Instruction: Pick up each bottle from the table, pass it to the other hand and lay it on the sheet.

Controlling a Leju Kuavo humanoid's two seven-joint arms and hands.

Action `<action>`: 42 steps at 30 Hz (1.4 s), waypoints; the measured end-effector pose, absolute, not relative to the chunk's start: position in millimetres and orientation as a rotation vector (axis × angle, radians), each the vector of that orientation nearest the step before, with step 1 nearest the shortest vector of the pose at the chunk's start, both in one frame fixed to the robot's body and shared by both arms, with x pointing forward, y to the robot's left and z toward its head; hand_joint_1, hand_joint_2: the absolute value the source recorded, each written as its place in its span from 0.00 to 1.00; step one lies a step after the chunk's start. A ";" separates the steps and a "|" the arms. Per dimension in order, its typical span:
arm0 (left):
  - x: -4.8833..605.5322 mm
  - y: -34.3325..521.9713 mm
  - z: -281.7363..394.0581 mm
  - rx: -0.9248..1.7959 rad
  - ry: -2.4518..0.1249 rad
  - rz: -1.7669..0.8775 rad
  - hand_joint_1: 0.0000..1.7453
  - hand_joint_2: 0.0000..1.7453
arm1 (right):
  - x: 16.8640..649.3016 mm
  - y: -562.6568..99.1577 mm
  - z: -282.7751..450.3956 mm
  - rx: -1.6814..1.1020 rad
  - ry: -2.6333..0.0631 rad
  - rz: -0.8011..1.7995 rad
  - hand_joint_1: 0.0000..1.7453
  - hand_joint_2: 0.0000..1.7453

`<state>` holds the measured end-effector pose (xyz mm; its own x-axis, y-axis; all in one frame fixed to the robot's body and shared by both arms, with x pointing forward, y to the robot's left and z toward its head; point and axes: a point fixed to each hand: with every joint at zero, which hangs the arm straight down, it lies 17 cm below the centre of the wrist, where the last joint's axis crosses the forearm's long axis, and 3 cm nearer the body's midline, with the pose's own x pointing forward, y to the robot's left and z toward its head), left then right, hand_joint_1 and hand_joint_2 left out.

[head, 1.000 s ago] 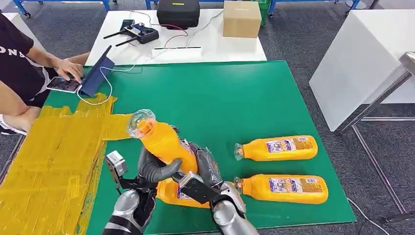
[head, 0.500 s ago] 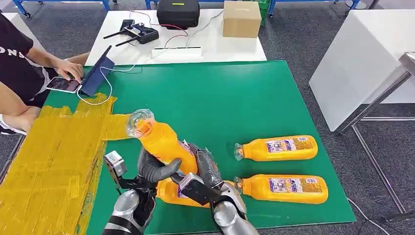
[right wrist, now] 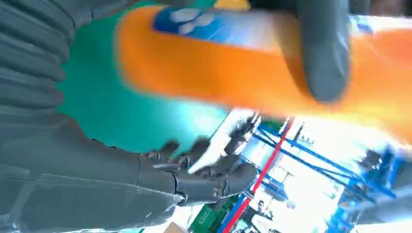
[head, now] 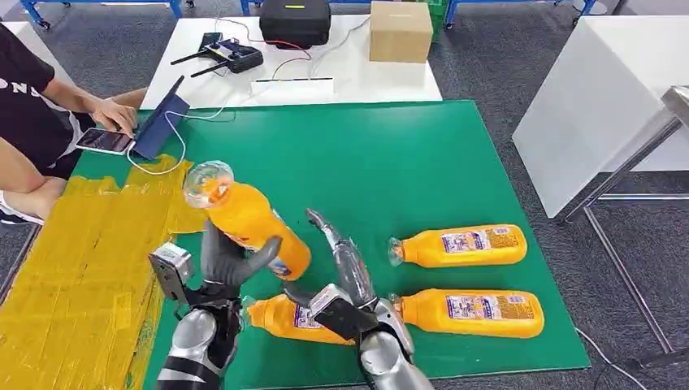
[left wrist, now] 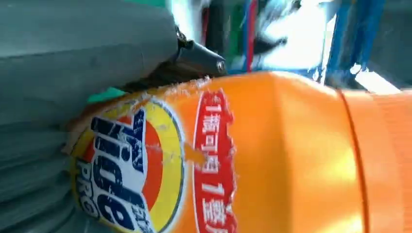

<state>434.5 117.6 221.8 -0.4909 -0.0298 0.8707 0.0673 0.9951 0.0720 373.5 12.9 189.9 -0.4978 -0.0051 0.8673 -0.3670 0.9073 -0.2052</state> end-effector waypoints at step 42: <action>523.2 426.4 85.9 1.476 -1.112 -0.917 1.00 1.00 | 369.0 -117.4 248.8 0.241 -2.187 0.131 0.00 1.00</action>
<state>523.2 426.4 85.9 0.2815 -0.9595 0.0068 -0.1765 -0.0448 0.9833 369.0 -117.4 248.8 -0.5728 -0.1248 0.8101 -0.2208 0.9753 -0.0059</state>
